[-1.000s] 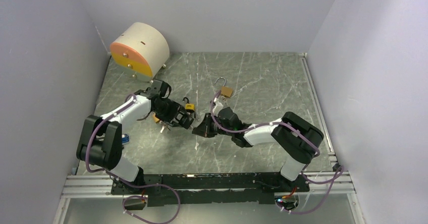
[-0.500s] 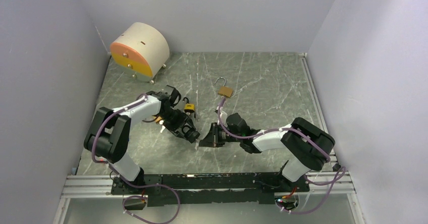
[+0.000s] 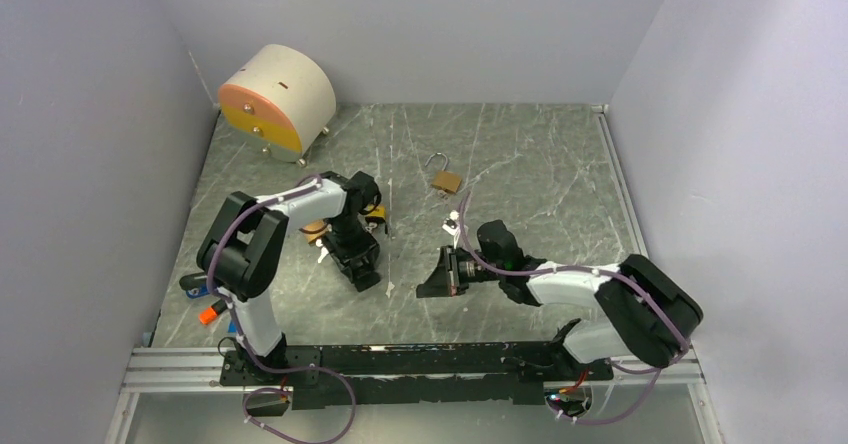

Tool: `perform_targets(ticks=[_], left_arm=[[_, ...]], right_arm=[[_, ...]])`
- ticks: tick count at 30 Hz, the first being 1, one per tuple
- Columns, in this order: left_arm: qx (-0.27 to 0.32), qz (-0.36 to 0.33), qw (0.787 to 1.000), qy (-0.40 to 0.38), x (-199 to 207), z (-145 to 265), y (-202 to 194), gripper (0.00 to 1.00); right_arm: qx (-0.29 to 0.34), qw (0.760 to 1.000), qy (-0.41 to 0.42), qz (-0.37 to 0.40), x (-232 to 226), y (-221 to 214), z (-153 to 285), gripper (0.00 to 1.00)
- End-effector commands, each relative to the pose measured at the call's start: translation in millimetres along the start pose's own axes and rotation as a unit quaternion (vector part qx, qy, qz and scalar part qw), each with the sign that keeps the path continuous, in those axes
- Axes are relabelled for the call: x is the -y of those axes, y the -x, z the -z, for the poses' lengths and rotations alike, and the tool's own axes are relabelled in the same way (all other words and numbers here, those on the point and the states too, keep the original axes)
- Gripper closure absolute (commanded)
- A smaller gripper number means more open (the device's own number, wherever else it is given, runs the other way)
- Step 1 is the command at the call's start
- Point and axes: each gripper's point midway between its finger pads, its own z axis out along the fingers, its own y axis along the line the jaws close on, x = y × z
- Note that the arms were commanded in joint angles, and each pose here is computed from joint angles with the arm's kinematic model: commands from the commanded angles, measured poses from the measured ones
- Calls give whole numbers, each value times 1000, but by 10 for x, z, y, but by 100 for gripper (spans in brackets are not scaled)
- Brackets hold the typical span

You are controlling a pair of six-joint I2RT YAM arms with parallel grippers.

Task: Unlock with the key
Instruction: Place the lock at the center of the board.

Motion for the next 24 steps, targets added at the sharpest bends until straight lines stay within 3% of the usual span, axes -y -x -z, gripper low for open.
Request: perform_targets(ticks=[1, 3, 4, 10, 17, 24], left_arm=[[68, -43, 995, 50, -73, 71, 56, 71], [84, -41, 994, 61, -46, 72, 59, 53], [103, -44, 991, 70, -38, 32, 74, 35], [111, -100, 988, -29, 223, -66, 51, 9], [113, -139, 982, -61, 194, -106, -2, 7], [131, -122, 982, -65, 1, -247, -19, 12]], right_arm=[[-32, 999, 4, 35, -166, -41, 121, 100], [-21, 999, -4, 44, -203, -20, 185, 100], [-7, 998, -27, 51, -195, 7, 267, 100], [20, 997, -48, 53, -228, 32, 409, 100], [50, 996, -60, 30, -260, 38, 526, 100], [115, 992, -55, 21, -314, 205, 588, 100]])
